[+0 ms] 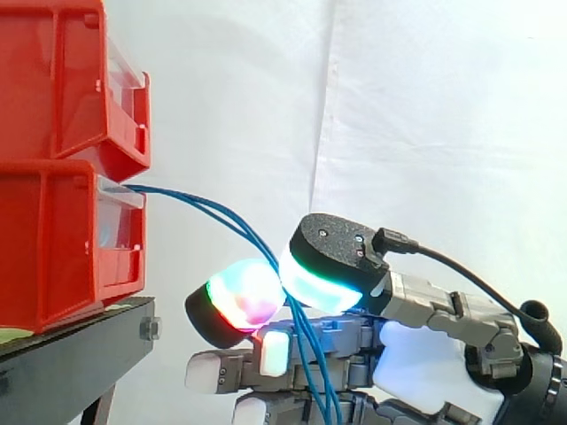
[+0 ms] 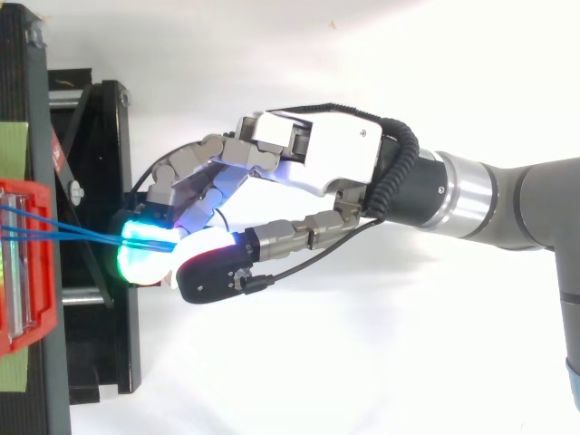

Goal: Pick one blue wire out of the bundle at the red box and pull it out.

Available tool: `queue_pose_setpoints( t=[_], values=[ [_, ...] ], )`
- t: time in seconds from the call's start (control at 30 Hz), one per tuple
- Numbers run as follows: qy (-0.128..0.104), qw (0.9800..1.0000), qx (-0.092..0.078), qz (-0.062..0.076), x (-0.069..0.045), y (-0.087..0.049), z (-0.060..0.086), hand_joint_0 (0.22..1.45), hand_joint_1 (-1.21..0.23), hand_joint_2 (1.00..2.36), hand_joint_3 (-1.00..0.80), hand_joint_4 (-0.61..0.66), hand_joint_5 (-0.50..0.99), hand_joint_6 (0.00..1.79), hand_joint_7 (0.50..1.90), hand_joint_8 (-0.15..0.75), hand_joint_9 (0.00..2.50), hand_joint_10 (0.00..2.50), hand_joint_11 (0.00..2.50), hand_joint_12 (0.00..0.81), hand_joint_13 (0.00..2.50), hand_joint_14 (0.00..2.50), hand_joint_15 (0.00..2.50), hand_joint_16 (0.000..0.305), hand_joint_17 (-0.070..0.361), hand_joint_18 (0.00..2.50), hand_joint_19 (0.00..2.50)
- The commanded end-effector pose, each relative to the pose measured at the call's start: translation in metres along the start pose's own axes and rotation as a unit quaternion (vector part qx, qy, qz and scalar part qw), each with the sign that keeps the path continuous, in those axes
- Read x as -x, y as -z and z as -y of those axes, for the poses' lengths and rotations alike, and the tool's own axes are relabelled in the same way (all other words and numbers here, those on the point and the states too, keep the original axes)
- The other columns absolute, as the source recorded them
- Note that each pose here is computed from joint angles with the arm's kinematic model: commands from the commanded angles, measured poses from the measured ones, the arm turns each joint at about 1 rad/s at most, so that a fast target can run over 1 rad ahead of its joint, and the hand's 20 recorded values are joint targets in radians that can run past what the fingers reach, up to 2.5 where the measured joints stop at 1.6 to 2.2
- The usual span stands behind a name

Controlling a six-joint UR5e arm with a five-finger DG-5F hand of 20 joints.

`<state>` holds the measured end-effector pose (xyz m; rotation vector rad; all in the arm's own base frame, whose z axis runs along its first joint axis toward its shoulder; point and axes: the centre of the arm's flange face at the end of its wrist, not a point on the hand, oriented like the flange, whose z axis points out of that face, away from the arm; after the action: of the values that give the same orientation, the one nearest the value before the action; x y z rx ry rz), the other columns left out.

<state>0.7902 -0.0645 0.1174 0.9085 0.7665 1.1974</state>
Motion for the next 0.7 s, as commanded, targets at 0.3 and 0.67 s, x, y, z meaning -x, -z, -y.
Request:
queue_pose_setpoints(
  t=[0.3,0.67],
  values=[
    [0.002,1.0000,-0.001,0.003,0.0068,0.0001,0.0013,0.57,-0.77,1.01,-0.23,0.23,-0.17,0.90,0.94,0.305,0.92,0.02,0.67,0.400,0.58,0.01,0.35,0.056,0.126,0.59,0.50],
    [0.003,1.0000,-0.002,0.005,0.0092,-0.0002,0.0009,0.54,-0.77,1.01,-0.35,0.22,-0.17,0.90,0.95,0.295,0.90,0.02,0.67,0.388,0.56,0.01,0.35,0.053,0.120,0.56,0.52]
  ],
)
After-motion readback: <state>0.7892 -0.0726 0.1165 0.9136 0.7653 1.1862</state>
